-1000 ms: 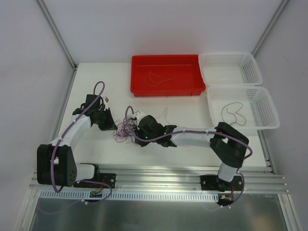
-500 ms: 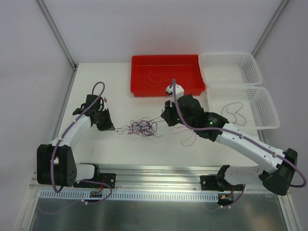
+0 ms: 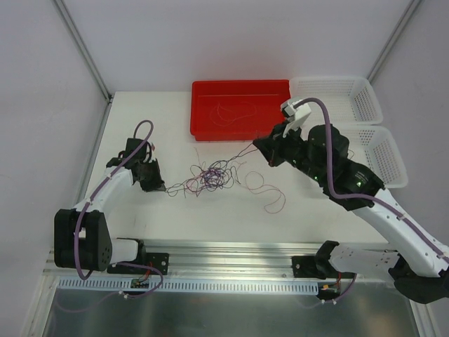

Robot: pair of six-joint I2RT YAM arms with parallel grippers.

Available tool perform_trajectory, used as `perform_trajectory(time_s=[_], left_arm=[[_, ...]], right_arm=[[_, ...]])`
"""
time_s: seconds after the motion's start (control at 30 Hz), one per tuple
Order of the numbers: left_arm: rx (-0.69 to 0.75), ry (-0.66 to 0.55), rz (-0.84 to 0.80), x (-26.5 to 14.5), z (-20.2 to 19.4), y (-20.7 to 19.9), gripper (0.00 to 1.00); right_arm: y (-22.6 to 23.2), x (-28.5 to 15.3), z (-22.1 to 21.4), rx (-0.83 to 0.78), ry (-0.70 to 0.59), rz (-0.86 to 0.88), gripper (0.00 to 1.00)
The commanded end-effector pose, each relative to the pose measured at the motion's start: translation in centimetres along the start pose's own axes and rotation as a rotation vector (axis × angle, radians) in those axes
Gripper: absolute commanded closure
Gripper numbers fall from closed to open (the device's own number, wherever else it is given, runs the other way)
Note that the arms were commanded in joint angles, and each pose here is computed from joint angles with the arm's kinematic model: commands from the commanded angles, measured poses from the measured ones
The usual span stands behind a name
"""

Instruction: Untangle the cables

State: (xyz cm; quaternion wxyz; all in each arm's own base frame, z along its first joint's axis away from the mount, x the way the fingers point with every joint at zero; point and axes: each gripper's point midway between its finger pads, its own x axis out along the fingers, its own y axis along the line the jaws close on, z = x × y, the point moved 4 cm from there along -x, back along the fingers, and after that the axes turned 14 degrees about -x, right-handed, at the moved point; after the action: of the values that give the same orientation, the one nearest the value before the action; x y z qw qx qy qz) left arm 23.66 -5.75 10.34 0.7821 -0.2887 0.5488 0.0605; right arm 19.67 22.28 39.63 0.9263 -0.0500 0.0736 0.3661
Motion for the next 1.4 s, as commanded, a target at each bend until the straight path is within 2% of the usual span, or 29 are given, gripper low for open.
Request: perform_trajectory(time_s=[0.0, 0.13, 0.37, 0.57, 0.73, 0.9, 0.97, 1.03, 1.07, 1.17, 1.2, 1.3, 1.37], left_arm=[[0.016, -0.008, 0.018, -0.3, 0.2, -0.1, 1.00], [0.007, -0.010, 0.112, 0.1, 0.4, 1.3, 1.00], [-0.003, -0.043, 0.204, 0.0, 1.1, 2.3, 1.00], [-0.004, -0.079, 0.264, -0.3, 1.5, 3.1, 1.00], [0.001, -0.060, 0.241, -0.2, 1.3, 2.9, 1.00], [0.004, -0.063, 0.199, -0.6, 1.2, 2.3, 0.99], [0.011, -0.056, 0.148, -0.8, 1.0, 1.6, 0.96], [0.034, -0.068, 0.047, -1.3, 0.8, 0.4, 0.88], [0.046, -0.077, 0.015, -1.6, 0.7, 0.0, 0.76], [0.073, -0.124, -0.118, -3.3, 0.1, -1.8, 0.52], [0.078, -0.151, -0.166, -4.4, -0.2, -2.5, 0.35], [0.129, -0.180, -0.268, -6.2, -1.5, -4.2, 0.16], [0.164, -0.188, -0.304, -6.8, -2.2, -4.9, 0.13]], right_arm=[[-0.4, 0.1, 1.3, -0.024, -0.018, -0.006, 0.99], [-0.6, -1.7, 4.5, -0.031, -0.151, 0.003, 0.99], [-3.7, -5.2, 8.4, -0.122, -0.207, -0.149, 0.99], [-6.1, -8.0, 8.6, -0.120, -0.260, -0.306, 0.99], [-5.2, -5.1, 3.1, -0.111, -0.087, -0.259, 0.99], [-4.0, -2.9, -0.5, -0.083, 0.038, -0.187, 0.99], [-3.8, -2.7, -1.2, -0.076, 0.068, -0.182, 0.99], [-3.4, -2.2, -1.2, -0.075, 0.088, -0.149, 0.99], [-3.1, -2.2, -1.4, -0.076, 0.106, -0.132, 0.99], [-2.6, -1.8, -1.6, -0.074, 0.124, -0.098, 0.99], [-2.5, -1.9, -1.5, -0.072, 0.122, -0.087, 0.99], [-2.1, -2.0, -1.0, -0.074, 0.110, -0.055, 0.99], [-2.0, -2.1, -0.8, -0.076, 0.108, -0.040, 0.99]])
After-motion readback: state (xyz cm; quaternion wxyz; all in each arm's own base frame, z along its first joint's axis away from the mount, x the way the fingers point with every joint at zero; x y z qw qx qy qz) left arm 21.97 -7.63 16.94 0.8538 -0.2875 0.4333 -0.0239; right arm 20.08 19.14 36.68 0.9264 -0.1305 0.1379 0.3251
